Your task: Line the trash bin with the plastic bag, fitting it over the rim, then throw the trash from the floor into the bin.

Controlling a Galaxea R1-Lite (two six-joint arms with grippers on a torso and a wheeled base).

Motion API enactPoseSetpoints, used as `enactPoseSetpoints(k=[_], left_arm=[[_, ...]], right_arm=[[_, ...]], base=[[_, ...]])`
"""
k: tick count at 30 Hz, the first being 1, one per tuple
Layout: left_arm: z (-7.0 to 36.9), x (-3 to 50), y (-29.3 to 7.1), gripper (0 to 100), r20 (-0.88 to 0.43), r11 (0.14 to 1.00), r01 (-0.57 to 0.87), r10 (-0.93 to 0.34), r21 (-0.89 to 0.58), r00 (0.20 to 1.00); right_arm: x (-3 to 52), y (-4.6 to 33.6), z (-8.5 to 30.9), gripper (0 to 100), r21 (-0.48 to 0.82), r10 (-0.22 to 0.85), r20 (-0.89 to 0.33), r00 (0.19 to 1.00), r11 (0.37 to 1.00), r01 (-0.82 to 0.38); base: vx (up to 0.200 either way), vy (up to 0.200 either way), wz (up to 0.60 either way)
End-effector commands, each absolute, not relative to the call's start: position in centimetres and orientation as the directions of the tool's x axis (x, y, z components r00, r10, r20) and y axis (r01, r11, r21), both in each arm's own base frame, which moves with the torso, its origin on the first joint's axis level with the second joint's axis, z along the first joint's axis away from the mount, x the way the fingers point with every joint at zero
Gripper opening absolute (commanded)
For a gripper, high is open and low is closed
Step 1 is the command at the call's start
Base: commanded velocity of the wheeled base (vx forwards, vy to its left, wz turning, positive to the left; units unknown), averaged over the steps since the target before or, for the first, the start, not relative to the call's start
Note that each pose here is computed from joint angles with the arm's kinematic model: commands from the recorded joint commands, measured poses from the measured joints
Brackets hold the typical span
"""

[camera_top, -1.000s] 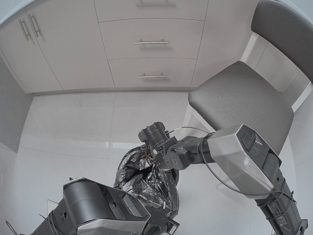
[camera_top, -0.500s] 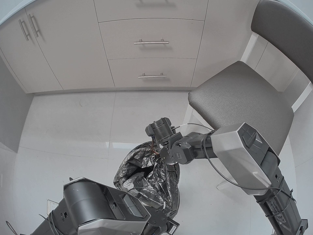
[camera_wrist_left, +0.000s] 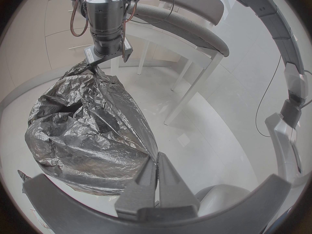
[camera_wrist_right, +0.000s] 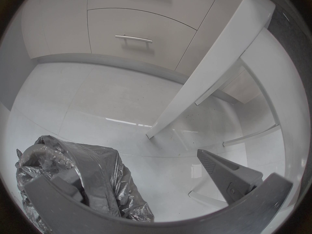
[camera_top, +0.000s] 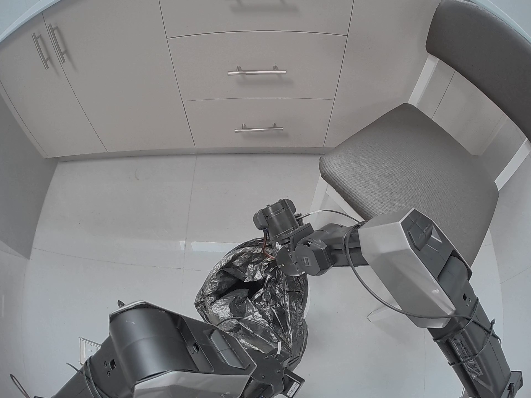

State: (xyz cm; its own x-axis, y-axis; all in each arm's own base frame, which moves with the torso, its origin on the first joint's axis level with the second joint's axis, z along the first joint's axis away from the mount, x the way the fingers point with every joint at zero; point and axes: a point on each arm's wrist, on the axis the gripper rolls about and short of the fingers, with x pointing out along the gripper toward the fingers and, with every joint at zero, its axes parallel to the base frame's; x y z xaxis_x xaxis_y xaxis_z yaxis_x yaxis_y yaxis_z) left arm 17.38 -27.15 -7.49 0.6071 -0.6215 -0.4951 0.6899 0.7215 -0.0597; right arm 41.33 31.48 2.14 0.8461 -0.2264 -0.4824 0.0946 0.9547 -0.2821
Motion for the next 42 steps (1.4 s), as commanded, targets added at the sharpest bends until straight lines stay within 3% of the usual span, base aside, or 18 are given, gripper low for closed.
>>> enactPoseSetpoints(k=[1,12,42], left_arm=[[-7.5,17.4,-27.2,0,-0.496,0.721,0.69,-0.622,-0.06,0.606],[-7.8,17.3,-27.2,0,-0.499,0.721,0.691,-0.618,-0.054,0.607],[-8.7,16.6,-27.9,0,-0.498,0.754,0.656,-0.566,0.009,0.657]], right_arm=[[41.6,31.4,1.6,100,-0.284,-0.23,-0.485,0.844,0.954,0.096],[41.9,31.3,-1.0,100,-0.315,-0.249,-0.508,0.824,0.945,0.091],[42.1,30.9,-0.3,100,-0.297,-0.253,-0.502,0.827,0.949,0.11]], base=[[0.0,0.0,0.0],[0.0,0.0,0.0],[0.0,0.0,0.0]])
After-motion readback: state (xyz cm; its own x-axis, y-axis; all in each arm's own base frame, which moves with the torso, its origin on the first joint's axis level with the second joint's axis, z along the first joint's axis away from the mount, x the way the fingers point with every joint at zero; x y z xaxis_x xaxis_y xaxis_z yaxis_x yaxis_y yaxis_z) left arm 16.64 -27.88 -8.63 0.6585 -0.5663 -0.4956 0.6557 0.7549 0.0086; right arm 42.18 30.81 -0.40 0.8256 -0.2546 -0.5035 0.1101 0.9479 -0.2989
